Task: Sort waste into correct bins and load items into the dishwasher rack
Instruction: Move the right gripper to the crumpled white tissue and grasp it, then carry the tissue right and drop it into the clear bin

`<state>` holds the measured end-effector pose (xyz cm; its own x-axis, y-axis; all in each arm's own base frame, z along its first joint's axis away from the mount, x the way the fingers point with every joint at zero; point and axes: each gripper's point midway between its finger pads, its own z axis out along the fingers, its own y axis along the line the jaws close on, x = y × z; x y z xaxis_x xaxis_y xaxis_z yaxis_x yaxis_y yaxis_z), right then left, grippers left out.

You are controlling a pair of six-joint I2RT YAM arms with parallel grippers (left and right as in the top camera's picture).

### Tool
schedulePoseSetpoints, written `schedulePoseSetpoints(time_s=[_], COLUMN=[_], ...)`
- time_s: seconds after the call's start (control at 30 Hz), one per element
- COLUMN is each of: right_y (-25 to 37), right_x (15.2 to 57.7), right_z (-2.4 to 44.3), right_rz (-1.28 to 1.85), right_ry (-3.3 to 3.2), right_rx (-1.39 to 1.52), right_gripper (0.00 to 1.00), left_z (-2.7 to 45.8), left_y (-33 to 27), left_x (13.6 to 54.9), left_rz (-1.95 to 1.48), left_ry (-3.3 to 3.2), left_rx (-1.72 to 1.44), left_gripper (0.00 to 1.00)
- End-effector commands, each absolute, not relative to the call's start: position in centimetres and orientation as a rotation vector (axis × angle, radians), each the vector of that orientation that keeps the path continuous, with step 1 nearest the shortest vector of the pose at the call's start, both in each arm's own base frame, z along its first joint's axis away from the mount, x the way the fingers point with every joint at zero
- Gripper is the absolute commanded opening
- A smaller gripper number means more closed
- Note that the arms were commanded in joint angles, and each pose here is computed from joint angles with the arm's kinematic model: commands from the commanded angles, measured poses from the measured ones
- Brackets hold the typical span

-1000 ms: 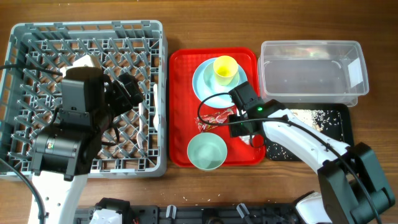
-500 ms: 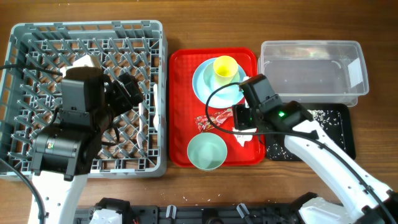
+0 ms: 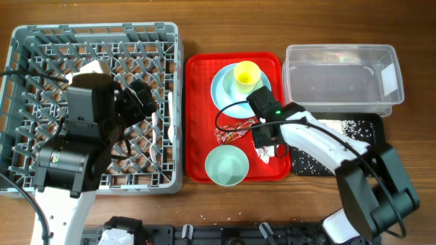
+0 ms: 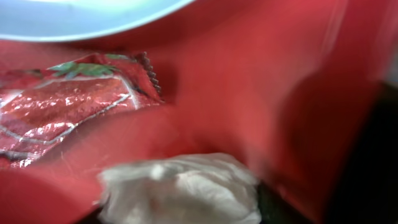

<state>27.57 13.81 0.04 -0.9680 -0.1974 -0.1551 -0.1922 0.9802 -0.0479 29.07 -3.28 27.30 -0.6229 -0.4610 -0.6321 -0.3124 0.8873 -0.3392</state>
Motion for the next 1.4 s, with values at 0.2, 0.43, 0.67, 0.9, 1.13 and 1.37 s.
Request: schedulePoseSetpoints(time_s=[0.2, 0.43, 0.67, 0.9, 1.13, 1.37], right_y=[17.0, 5.4, -1.6, -4.6, 0.0, 11.0], right_x=[31.2, 37.3, 38.7, 39.3, 39.9, 34.0], right_z=[9.0, 21.2, 14.4, 11.1, 20.5, 24.2], right_rz=[0.157, -0.368, -0.415, -0.370, 0.033, 0.829], right_ry=[2.796, 2.301, 2.420, 2.504, 2.449, 2.539], right_rx=[-0.269, 0.225, 0.442, 0.555, 0.435, 0.295], right_gripper=[0.04, 0.04, 0.09, 0.82, 0.80, 0.62], left_z=[27.6, 27.6, 27.6, 27.6, 27.6, 27.6], left_y=[-2.9, -2.9, -2.9, -2.9, -2.9, -2.9], left_x=[29.2, 29.2, 29.2, 29.2, 29.2, 29.2], left_rz=[-0.244, -0.245, -0.244, -0.244, -0.244, -0.244], left_ry=[2.276, 2.275, 2.276, 2.276, 2.276, 2.276], left_rx=[-0.561, -0.561, -0.561, -0.561, -0.561, -0.561], left_gripper=[1.00, 1.00, 1.00, 1.00, 1.00, 1.00])
